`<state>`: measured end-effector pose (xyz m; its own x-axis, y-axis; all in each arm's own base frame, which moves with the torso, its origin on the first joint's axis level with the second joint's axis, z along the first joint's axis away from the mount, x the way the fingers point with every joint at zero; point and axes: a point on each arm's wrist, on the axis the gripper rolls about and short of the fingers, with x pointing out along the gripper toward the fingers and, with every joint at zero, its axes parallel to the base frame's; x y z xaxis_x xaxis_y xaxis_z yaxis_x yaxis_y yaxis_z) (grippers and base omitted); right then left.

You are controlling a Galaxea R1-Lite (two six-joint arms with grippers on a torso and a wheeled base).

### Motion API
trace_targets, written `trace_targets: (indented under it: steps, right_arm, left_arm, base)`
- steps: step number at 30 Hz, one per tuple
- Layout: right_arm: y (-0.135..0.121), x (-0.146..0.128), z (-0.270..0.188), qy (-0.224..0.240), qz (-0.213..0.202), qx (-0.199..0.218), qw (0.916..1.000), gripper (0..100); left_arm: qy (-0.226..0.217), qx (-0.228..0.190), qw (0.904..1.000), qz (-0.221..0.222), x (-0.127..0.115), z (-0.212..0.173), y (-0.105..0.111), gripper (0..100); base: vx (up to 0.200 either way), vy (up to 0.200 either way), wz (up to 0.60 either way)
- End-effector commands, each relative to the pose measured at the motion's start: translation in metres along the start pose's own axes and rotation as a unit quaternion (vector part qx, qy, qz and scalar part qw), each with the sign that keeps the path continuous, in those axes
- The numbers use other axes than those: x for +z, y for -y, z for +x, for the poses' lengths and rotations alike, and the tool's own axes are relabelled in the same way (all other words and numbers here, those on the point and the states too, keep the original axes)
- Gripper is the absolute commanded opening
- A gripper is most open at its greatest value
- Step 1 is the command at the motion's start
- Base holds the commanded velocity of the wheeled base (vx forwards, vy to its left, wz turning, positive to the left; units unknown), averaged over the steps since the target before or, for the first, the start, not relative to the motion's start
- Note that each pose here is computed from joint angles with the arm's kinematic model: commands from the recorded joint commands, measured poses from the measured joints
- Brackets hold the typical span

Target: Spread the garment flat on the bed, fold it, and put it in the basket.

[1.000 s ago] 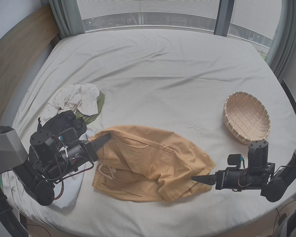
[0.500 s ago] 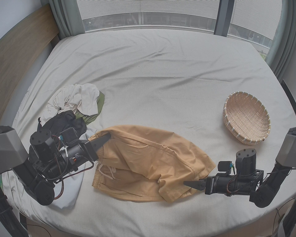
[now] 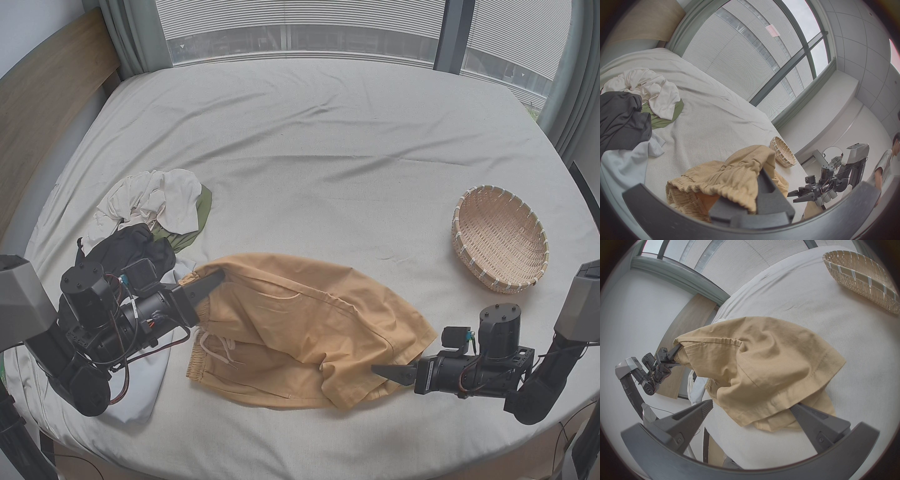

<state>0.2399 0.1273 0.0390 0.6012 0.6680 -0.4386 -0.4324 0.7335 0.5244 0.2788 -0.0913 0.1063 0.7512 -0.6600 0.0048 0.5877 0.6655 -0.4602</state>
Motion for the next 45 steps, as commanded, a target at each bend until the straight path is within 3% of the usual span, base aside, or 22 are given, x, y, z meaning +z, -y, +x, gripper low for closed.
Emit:
trace_targets:
  steps: [1, 10, 11, 19, 26, 32, 40, 45]
  right_arm:
    - [0.006, -0.006, 0.004, -0.011, 0.0, -0.009, 0.9999, 100]
    - [0.01, -0.006, 0.001, -0.003, -0.013, -0.012, 0.9998, 100]
    - [0.01, -0.005, 0.001, -0.001, -0.014, -0.012, 0.9998, 0]
    - [0.022, -0.012, 0.011, 0.009, -0.022, -0.046, 0.9987, 0]
    - [0.022, -0.017, 0.006, 0.034, -0.034, -0.038, 0.9981, 0]
    - [0.007, -0.005, -0.026, 0.074, -0.046, -0.024, 0.9959, 0]
    - [0.012, 0.008, -0.059, 0.103, -0.036, -0.027, 0.9936, 0]
    - [0.012, 0.03, -0.08, 0.13, -0.027, -0.021, 0.9909, 0]
  left_arm:
    - [0.002, -0.001, 1.0, 0.001, 0.001, 0.0, 0.0, 0]
    - [0.002, 0.004, 1.0, 0.0, 0.001, 0.0, -0.003, 0]
    - [0.002, 0.004, 1.0, 0.0, 0.001, 0.0, -0.003, 0]
    - [0.002, 0.003, 1.0, 0.001, 0.001, 0.0, -0.002, 0]
    - [0.003, 0.003, 1.0, 0.004, 0.001, 0.0, -0.002, 0]
    - [0.0, 0.001, 1.0, -0.001, 0.002, -0.006, 0.001, 0]
    - [-0.014, 0.011, 0.9998, -0.011, -0.006, -0.009, -0.002, 0]
    - [-0.016, 0.011, 0.9997, -0.012, -0.007, -0.009, -0.001, 0]
  base:
    - [0.0, 0.0, 0.0]
    - [0.0, 0.0, 0.0]
    - [0.0, 0.0, 0.0]
    - [0.0, 0.0, 0.0]
    - [0.0, 0.0, 0.0]
    - [0.0, 0.0, 0.0]
    - [0.0, 0.0, 0.0]
    - [0.0, 0.0, 0.0]
